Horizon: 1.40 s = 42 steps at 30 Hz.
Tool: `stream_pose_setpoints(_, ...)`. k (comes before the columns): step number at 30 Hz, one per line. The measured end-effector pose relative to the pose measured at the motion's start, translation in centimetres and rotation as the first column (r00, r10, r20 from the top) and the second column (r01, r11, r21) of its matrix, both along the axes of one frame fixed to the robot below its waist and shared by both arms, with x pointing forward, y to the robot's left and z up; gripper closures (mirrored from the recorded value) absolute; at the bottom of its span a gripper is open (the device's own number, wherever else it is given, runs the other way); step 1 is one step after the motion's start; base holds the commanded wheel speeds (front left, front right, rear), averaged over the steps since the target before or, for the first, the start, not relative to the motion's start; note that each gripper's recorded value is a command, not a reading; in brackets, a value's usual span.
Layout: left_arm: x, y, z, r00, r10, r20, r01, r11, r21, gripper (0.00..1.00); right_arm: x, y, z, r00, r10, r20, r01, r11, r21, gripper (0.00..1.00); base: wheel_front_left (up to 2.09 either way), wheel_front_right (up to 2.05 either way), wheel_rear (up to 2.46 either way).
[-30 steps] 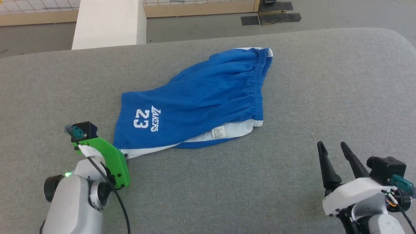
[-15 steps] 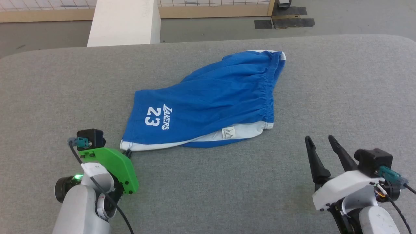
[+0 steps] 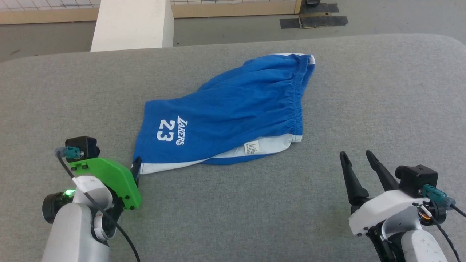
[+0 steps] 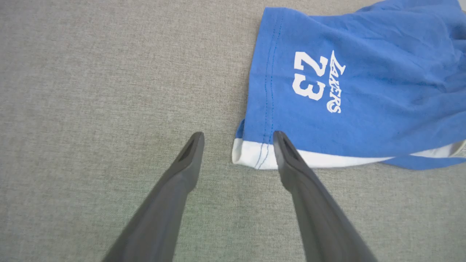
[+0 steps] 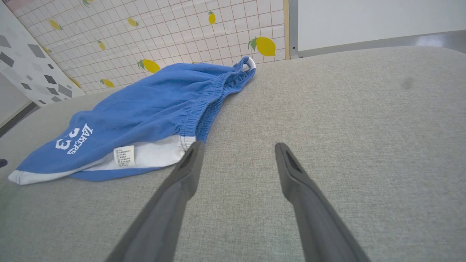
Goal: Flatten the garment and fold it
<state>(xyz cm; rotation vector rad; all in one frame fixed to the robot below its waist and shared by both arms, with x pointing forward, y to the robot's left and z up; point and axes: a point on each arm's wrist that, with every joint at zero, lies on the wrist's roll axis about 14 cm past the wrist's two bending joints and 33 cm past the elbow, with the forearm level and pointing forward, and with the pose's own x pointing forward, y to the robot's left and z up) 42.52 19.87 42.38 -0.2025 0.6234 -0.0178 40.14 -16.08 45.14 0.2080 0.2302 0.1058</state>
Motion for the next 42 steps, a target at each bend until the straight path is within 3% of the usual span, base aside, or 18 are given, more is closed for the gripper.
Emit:
stream_pose_setpoints(12, -0.2, -1.1, -3.6, 0.987, -0.068, -0.143, 0.074, 0.997, 0.035, 0.0, 0.0, -0.5, -0.9, 1.0, -0.014, -0.022, 0.014, 1.0, 0.0, 0.0, 0.0, 0.0, 0.0)
stream_pose_setpoints(13, -0.2, -1.3, -3.7, 0.986, -0.076, -0.149, 0.082, 0.996, 0.035, 0.28, 0.0, -0.6, -1.0, 1.0, -0.017, -0.023, 0.017, 1.0, 0.0, 0.0, 0.0, 0.0, 0.0)
stream_pose_setpoints(14, -0.2, -1.3, -3.8, 0.985, -0.082, -0.151, 0.089, 0.995, 0.035, 0.86, 0.0, -0.6, -1.0, 0.999, -0.019, -0.025, 0.019, 1.0, -0.001, 0.0, 0.0, 0.0, 0.0)
stream_pose_setpoints(15, -0.2, -1.4, -3.9, 0.984, -0.09, -0.156, 0.096, 0.995, 0.035, 1.0, 0.0, -0.7, -1.1, 0.999, -0.021, -0.027, 0.021, 1.0, -0.001, 0.0, 0.0, 0.0, 0.0)
stream_pose_setpoints(22, -0.2, -1.6, -4.0, 0.987, -0.092, -0.129, 0.093, 0.996, 0.004, 1.0, 0.1, -0.4, -1.5, 0.999, -0.014, -0.033, 0.014, 1.0, 0.001, 0.0, 0.0, 0.0, 0.0)
stream_pose_setpoints(28, 0.7, -1.0, -2.3, 1.0, -0.017, 0.0, 0.017, 0.998, -0.054, 1.0, 1.6, 2.7, -1.0, 0.992, 0.103, -0.07, -0.107, 0.993, -0.045, 0.0, 0.0, 0.0, 0.0)
stream_pose_setpoints(33, 0.3, -0.9, -1.8, 0.999, 0.009, 0.034, -0.006, 0.997, -0.083, 1.0, 3.6, 5.9, -1.4, 0.956, 0.221, -0.194, -0.247, 0.961, -0.122, 0.0, 0.0, 0.0, 0.0)
stream_pose_setpoints(35, 0.0, -0.9, -1.6, 0.999, 0.011, 0.043, -0.007, 0.996, -0.086, 1.0, 4.7, 6.9, -2.6, 0.916, 0.253, -0.313, -0.313, 0.936, -0.16, 0.0, 0.0, 0.0, 0.0)
stream_pose_setpoints(42, -0.2, -2.0, -2.1, 0.999, -0.013, 0.033, 0.017, 0.994, -0.104, 1.0, 5.5, 8.0, -4.4, 0.878, 0.28, -0.389, -0.378, 0.904, -0.202, 0.0, 0.0, 0.0, 0.0)
